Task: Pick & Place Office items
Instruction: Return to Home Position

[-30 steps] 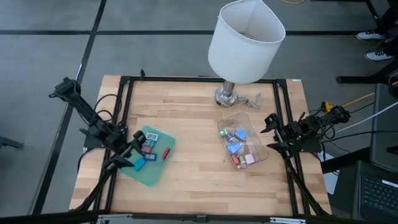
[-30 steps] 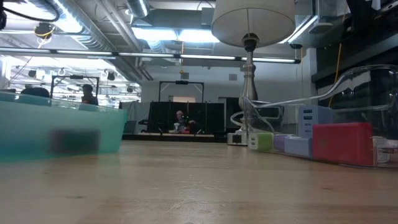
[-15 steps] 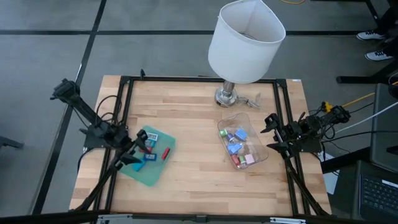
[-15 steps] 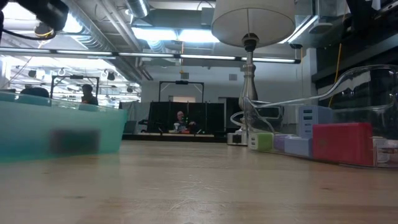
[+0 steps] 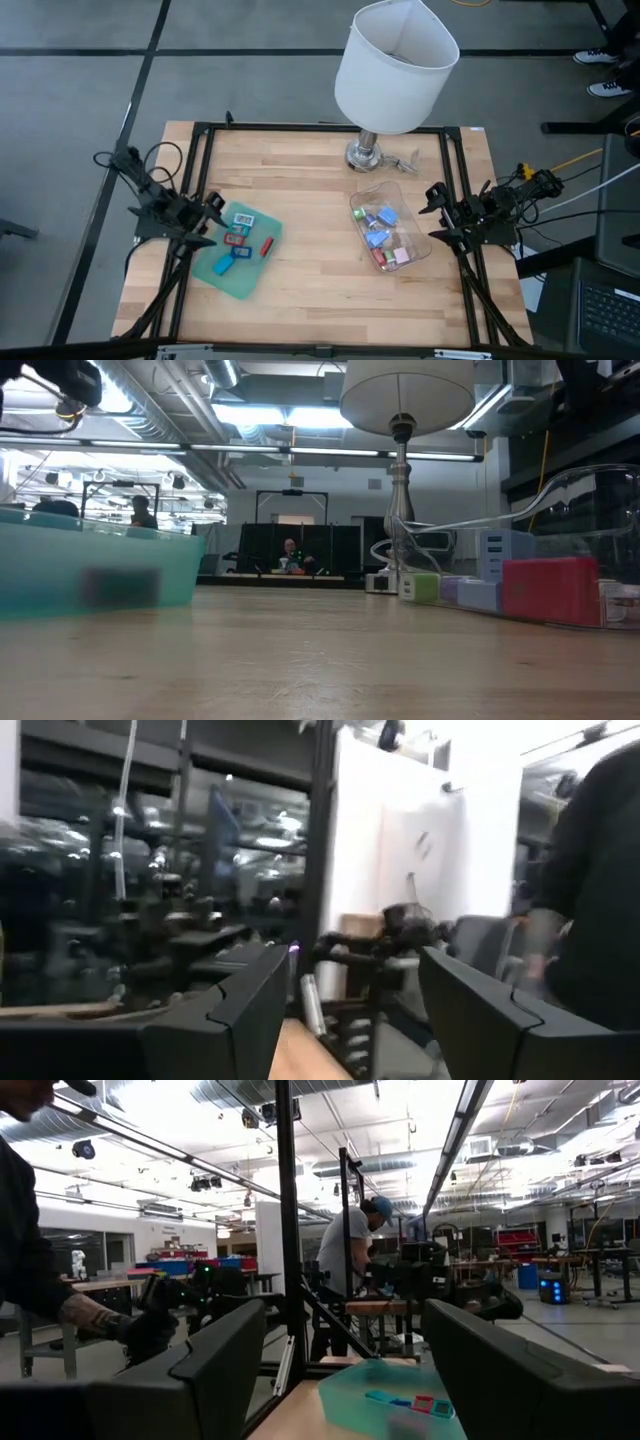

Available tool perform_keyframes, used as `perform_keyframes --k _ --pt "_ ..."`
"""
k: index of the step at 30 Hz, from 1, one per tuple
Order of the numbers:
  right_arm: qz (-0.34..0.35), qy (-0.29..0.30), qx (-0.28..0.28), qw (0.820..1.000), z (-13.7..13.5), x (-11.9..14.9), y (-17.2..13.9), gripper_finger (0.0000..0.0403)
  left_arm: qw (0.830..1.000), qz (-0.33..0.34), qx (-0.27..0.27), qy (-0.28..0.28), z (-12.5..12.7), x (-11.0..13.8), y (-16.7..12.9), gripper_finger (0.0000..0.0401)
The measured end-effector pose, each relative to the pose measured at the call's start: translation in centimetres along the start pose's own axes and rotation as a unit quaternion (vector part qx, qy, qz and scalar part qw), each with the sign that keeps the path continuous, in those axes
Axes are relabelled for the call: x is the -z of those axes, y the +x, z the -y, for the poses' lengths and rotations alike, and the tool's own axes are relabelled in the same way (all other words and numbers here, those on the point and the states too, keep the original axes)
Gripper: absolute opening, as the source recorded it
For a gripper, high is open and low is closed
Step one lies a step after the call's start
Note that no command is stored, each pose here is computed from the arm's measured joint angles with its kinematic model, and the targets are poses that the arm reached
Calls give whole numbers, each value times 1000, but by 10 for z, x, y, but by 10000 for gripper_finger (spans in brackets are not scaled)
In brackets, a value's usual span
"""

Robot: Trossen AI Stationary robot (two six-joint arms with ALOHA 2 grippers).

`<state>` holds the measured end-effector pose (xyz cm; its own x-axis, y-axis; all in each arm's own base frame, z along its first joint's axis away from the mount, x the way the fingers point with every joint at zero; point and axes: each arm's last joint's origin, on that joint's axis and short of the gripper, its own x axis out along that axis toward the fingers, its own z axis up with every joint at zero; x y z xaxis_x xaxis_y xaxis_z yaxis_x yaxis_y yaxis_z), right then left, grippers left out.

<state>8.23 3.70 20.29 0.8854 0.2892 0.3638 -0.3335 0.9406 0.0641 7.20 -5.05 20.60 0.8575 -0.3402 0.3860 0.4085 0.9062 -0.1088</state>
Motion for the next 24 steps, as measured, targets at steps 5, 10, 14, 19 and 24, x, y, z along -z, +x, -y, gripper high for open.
perform_keyframes --k 5,10,14,19,24 --pt "-8 0 0 1000 0 2 0 279 1000 -12 19 -20 1 4 0 219" --pt "-13 -1 0 1000 0 2 0 279 994 1 104 -46 5 1 -1 219" --pt "-12 -1 0 1000 0 2 0 279 975 -37 184 -119 10 5 -2 218" --pt "-12 -1 0 1000 0 2 0 279 983 -66 149 -83 8 12 -2 215" --pt "-12 0 0 1000 0 2 0 279 991 -73 84 -75 4 15 -1 218"
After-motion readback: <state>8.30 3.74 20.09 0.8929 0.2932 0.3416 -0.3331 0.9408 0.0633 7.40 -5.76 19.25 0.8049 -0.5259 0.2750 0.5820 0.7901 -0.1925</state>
